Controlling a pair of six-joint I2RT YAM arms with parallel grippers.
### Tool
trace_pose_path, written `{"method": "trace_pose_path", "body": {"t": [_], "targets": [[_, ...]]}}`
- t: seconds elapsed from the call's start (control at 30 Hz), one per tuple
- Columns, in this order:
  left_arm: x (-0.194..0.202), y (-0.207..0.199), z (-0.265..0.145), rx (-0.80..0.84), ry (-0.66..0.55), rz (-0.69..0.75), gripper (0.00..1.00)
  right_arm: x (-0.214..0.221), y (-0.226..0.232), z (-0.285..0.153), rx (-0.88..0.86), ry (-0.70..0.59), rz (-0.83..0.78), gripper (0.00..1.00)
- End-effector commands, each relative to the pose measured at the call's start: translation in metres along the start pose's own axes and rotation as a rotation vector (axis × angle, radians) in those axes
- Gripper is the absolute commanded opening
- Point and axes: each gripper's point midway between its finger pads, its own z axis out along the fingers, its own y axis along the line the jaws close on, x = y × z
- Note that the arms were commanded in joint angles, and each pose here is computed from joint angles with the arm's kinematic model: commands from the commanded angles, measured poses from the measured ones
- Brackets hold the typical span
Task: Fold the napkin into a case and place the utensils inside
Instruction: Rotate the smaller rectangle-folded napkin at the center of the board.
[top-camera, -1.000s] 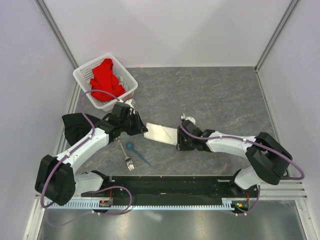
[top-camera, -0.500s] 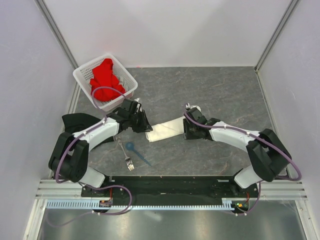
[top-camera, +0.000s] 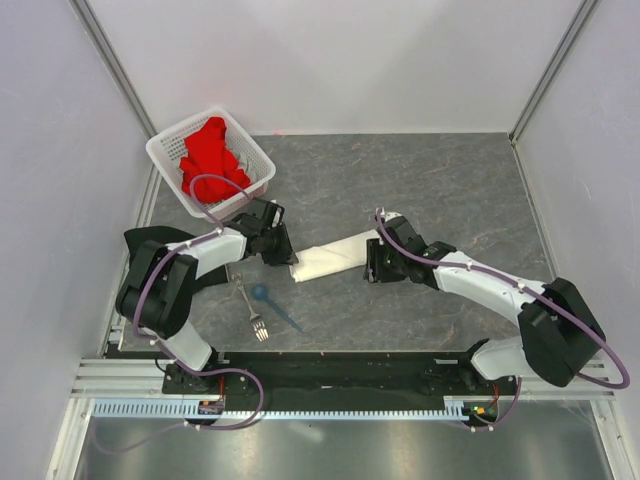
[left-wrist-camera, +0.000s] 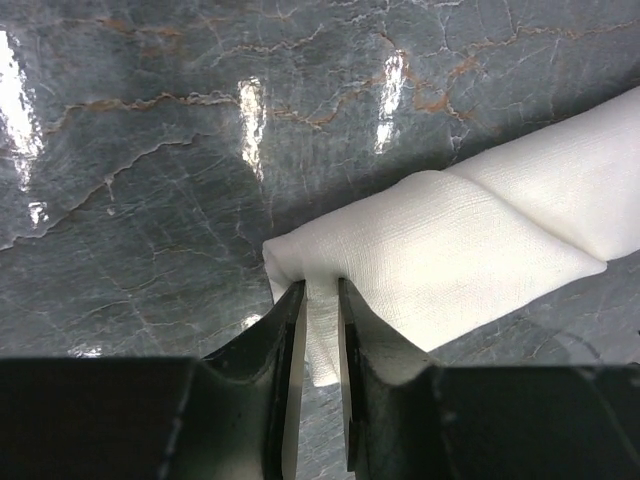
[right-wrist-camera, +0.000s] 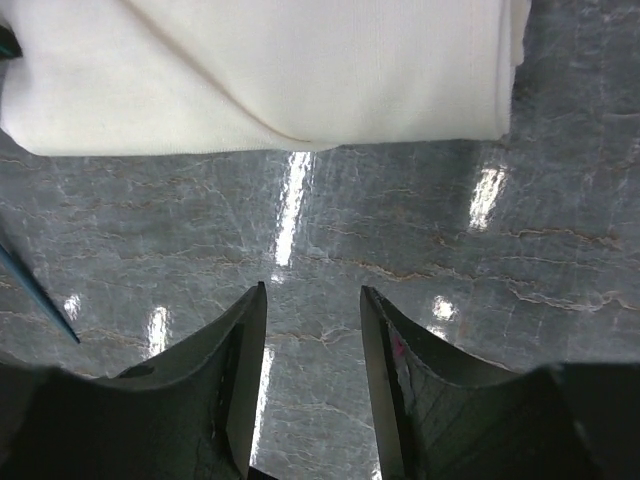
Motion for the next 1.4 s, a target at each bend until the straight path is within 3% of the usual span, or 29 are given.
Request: {"method": "trace_pose_path", "body": {"t": [0.0, 0.2, 0.43, 0.8, 1.2, 1.37], "targets": [[-0.006, -0.006, 0.004, 0.033, -0.016, 0.034, 0.25, 0.005, 0.004, 0.012, -0.014, 0.033, 0.035, 0.50], [0.029, 0.004, -0.001, 0.065, 0.020, -0.040, 0.25, 0.016, 0.000, 0.039, 0.017, 0.101, 0.085, 0.47], [0.072, -0.010, -0.020, 0.148, 0.051, -0.096, 0.25, 0.006, -0.002, 0.067, 0.047, 0.086, 0.089, 0.45], [0.113, -0.054, -0.035, 0.239, 0.072, -0.122, 0.26, -0.039, 0.022, 0.109, 0.002, 0.078, -0.091, 0.44], [0.087, -0.140, 0.012, 0.368, 0.136, -0.070, 0.24, -0.087, 0.053, 0.129, -0.053, 0.101, -0.187, 0.45], [0.074, -0.162, -0.013, 0.440, 0.080, -0.035, 0.28, -0.121, 0.011, 0.100, 0.069, 0.040, -0.106, 0.48]]}}
